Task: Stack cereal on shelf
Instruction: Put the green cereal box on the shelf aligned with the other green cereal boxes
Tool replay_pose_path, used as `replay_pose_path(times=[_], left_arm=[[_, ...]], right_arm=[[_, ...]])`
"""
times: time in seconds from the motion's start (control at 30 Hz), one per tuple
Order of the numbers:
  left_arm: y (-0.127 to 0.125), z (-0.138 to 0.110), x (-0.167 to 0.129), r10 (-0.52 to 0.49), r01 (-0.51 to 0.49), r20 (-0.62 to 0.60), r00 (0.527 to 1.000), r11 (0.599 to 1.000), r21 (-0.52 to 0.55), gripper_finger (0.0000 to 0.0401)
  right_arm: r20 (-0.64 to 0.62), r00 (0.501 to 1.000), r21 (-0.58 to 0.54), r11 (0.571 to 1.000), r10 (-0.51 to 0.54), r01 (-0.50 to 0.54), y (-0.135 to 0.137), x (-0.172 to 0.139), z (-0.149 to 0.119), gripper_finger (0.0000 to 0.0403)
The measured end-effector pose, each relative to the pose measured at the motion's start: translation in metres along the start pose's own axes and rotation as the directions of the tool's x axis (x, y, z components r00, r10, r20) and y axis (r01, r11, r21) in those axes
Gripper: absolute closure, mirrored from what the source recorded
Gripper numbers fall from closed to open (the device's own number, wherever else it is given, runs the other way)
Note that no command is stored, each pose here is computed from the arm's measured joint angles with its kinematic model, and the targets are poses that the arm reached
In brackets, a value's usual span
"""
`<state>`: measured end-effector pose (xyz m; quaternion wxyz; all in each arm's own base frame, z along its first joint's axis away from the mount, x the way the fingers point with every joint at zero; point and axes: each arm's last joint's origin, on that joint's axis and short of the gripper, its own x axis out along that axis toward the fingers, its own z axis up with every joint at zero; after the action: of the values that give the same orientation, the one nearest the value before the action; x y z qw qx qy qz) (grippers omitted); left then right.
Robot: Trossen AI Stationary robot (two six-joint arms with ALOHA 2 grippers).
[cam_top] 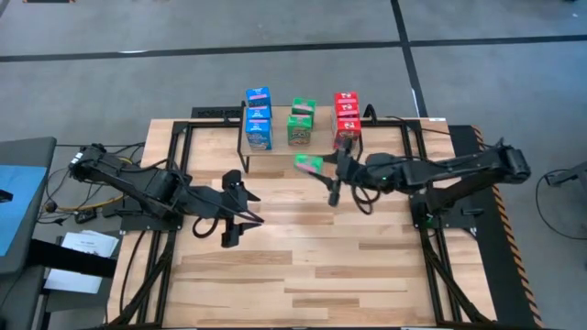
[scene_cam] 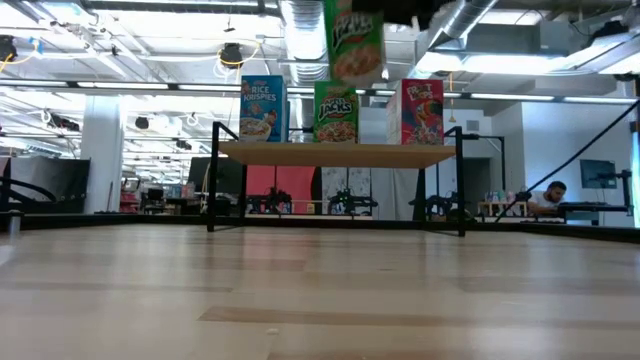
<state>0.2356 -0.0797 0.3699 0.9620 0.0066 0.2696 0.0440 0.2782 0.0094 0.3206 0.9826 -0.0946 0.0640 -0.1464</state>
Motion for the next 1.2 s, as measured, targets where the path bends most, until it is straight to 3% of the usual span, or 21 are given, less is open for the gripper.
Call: replay_pose_path(times=[0.27, 0.57, 0.73, 0.9, 1.2], left_arm=[[0.003, -0.008, 0.002, 0.069, -0.070, -0.050, 0.996, 0.997, -0.015, 0.0098], [0.002, -0.009, 0.002, 0.072, -0.073, -0.059, 0.996, 0.997, -0.014, 0.0098], [0.003, -0.011, 0.002, 0.075, -0.076, -0.071, 0.995, 0.997, -0.010, 0.0098], [0.003, -0.011, 0.002, 0.075, -0.075, -0.071, 0.995, 0.997, -0.010, 0.0098], [0.003, -0.010, 0.002, 0.074, -0.075, -0.066, 0.995, 0.997, -0.013, 0.0098]], right_arm=[[-0.004, 0.996, 0.037, 0.995, -0.090, 0.090, -0.002, 0.026, -0.014, 0.0195], [-0.064, 0.989, 0.107, 0.984, -0.135, 0.141, -0.004, 0.037, -0.028, 0.0195], [-0.062, 0.988, 0.113, 0.982, -0.145, 0.151, 0.009, 0.032, -0.028, 0.0195], [-0.026, 0.979, 0.131, 0.971, -0.200, 0.202, 0.020, 0.014, -0.045, 0.0195], [0.099, 0.965, 0.226, 0.950, -0.242, 0.215, 0.012, -0.007, -0.063, 0.0195]])
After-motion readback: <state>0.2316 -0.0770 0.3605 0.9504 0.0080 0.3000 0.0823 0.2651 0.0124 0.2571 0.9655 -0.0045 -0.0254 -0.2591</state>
